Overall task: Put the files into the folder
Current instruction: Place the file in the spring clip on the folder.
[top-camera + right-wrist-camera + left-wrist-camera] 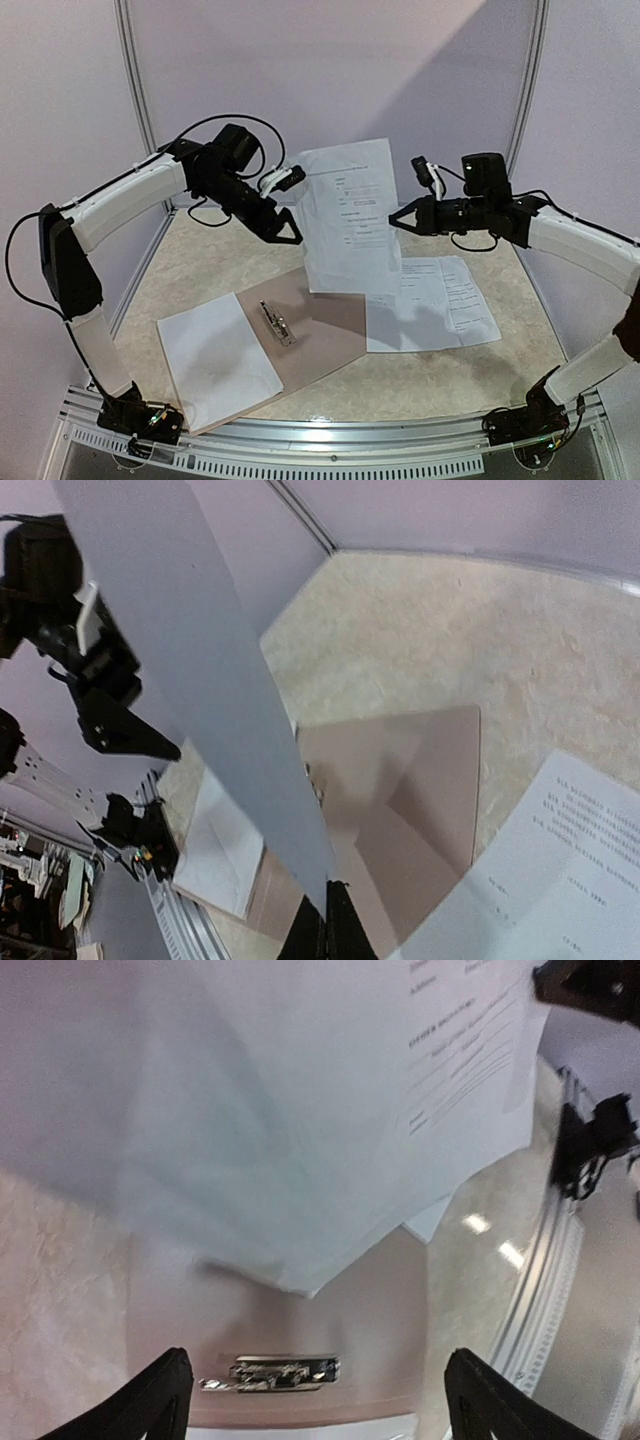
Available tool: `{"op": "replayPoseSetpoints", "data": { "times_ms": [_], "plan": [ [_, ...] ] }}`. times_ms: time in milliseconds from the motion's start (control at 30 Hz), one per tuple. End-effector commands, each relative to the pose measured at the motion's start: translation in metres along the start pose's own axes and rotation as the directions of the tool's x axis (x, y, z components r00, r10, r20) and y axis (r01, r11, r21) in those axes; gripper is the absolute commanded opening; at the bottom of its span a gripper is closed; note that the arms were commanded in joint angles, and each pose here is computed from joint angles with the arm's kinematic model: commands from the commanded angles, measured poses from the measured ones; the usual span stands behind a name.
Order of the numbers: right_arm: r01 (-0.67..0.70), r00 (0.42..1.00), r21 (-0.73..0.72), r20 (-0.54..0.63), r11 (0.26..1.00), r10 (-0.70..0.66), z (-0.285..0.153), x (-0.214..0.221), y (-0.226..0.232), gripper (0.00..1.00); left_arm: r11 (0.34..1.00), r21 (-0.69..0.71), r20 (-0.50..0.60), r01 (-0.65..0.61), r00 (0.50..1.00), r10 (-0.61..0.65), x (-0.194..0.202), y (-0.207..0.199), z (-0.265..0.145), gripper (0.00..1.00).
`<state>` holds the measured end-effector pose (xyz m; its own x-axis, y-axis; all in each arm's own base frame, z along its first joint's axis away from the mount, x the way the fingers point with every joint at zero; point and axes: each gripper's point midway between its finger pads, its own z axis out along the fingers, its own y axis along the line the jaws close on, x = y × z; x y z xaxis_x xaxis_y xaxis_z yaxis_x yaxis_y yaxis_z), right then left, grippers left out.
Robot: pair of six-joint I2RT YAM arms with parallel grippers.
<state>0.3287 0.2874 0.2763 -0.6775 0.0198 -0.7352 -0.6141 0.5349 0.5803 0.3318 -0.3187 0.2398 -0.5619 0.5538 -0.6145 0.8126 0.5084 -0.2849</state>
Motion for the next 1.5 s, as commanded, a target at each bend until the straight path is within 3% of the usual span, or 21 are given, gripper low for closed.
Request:
{"op": "replayPoseSetpoints", "data": {
  "times_ms": [0,133,233,433,567,733,867,1033,1233,1467],
  "plan": [
    [-0.079,0.927,0.139,-0.353,0.987,0.123,0.020,0.068,-0.044,0.00,0.981,-0.196,-0.144,-0.009,0.989,-0.020,0.051,0.046,-0.012,0.90],
    [-0.093,0.814,0.148,-0.559,0.985,0.161,0.048,0.100,-0.070,0.00,0.968,-0.242,-0.221,0.068,0.967,-0.123,0.096,0.074,-0.012,0.90],
    [-0.103,0.745,0.188,-0.636,0.977,0.201,0.065,0.115,-0.091,0.00,0.953,-0.291,-0.296,0.082,0.940,-0.172,0.130,0.093,-0.012,0.90],
    [-0.104,0.646,0.228,-0.724,0.968,0.240,0.091,0.137,-0.124,0.00,0.914,-0.405,-0.527,-0.016,0.821,-0.220,0.209,0.127,-0.018,0.82],
    [-0.114,0.627,0.182,-0.750,0.977,0.213,0.100,0.147,-0.125,0.00,0.898,-0.433,-0.616,-0.079,0.753,-0.231,0.250,0.137,-0.019,0.81],
    [-0.114,0.624,0.117,-0.764,0.987,0.163,0.114,0.153,-0.109,0.00,0.901,-0.424,-0.662,-0.096,0.712,-0.236,0.274,0.139,-0.012,0.82],
    [-0.082,0.618,0.096,-0.776,0.992,0.127,0.124,0.157,-0.102,0.00,0.903,-0.420,-0.669,-0.093,0.704,-0.238,0.279,0.141,-0.006,0.82],
    [-0.113,0.617,0.146,-0.765,0.983,0.184,0.134,0.162,-0.110,0.00,0.907,-0.413,-0.669,-0.082,0.703,-0.241,0.281,0.141,-0.002,0.82],
    [-0.127,0.642,0.127,-0.746,0.984,0.179,0.146,0.157,-0.099,0.00,0.908,-0.411,-0.665,-0.077,0.707,-0.241,0.280,0.140,-0.001,0.82],
    [-0.014,0.645,0.277,-0.731,0.961,0.220,0.130,0.142,-0.129,0.00,0.912,-0.403,-0.666,-0.074,0.708,-0.237,0.280,0.139,0.000,0.82]
  ]
}}
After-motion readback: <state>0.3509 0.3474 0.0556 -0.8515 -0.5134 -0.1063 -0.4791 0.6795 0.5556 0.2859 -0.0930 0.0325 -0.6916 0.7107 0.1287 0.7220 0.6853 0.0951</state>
